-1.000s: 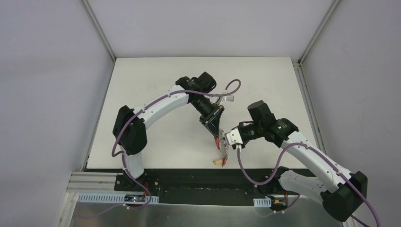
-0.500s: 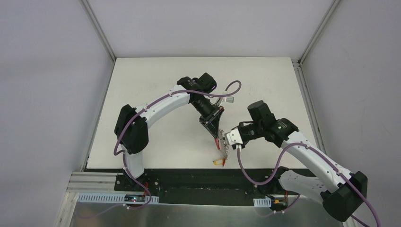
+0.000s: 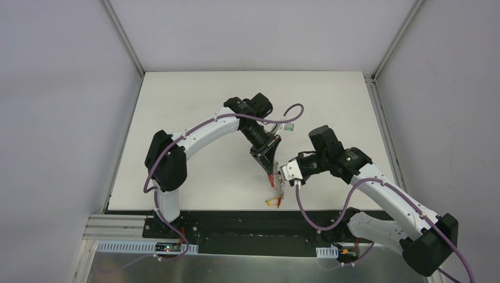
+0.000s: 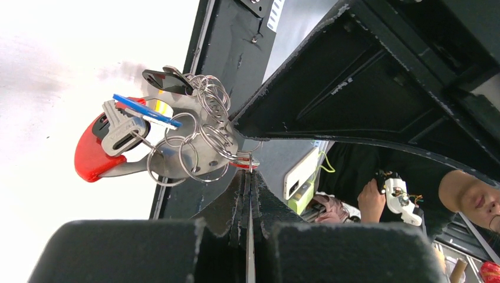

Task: Put the keys on the keyring

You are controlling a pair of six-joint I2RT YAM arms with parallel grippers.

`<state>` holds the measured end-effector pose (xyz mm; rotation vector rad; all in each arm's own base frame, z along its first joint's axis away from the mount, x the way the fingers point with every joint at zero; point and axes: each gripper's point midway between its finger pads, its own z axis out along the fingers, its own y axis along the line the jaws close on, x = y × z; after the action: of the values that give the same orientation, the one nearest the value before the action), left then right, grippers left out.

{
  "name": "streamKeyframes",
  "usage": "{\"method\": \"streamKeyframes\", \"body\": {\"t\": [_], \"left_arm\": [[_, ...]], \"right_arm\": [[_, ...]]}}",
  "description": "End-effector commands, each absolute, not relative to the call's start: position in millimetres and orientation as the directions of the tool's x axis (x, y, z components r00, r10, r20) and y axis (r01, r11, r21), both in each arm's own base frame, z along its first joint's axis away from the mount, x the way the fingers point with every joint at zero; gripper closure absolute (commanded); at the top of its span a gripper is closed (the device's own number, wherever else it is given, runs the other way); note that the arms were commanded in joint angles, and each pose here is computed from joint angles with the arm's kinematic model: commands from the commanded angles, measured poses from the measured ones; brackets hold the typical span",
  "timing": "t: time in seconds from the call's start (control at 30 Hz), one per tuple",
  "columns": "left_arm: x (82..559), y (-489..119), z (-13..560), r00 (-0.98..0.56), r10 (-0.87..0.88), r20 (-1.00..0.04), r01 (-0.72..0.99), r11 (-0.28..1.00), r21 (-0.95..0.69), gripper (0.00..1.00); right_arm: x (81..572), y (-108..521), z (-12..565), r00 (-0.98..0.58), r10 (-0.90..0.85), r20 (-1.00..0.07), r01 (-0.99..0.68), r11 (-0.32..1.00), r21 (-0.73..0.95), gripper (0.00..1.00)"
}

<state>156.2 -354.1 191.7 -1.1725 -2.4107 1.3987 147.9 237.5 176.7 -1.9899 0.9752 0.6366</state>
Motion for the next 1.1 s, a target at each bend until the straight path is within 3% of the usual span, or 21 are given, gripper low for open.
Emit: {"method": "streamKeyframes", "body": {"t": [0.0,1.07], "left_arm": [[151.7,-358.1,198.4,-0.669,0.688,-0.282,0.575,0.238,-0.782,1.0],[154.0,-357.5,191.5,-0.664,0.694,-0.277,0.584,0.251,-0.772,1.0]], "right_arm": [[144.5,243.3,186.2,0.596,-0.359,-0.718,-0.796,-0.379,-0.471,1.0],[143.8,242.8,186.6,0.594,-0.358,-0.72,-0.798,-0.376,-0.471,1.0]]}}
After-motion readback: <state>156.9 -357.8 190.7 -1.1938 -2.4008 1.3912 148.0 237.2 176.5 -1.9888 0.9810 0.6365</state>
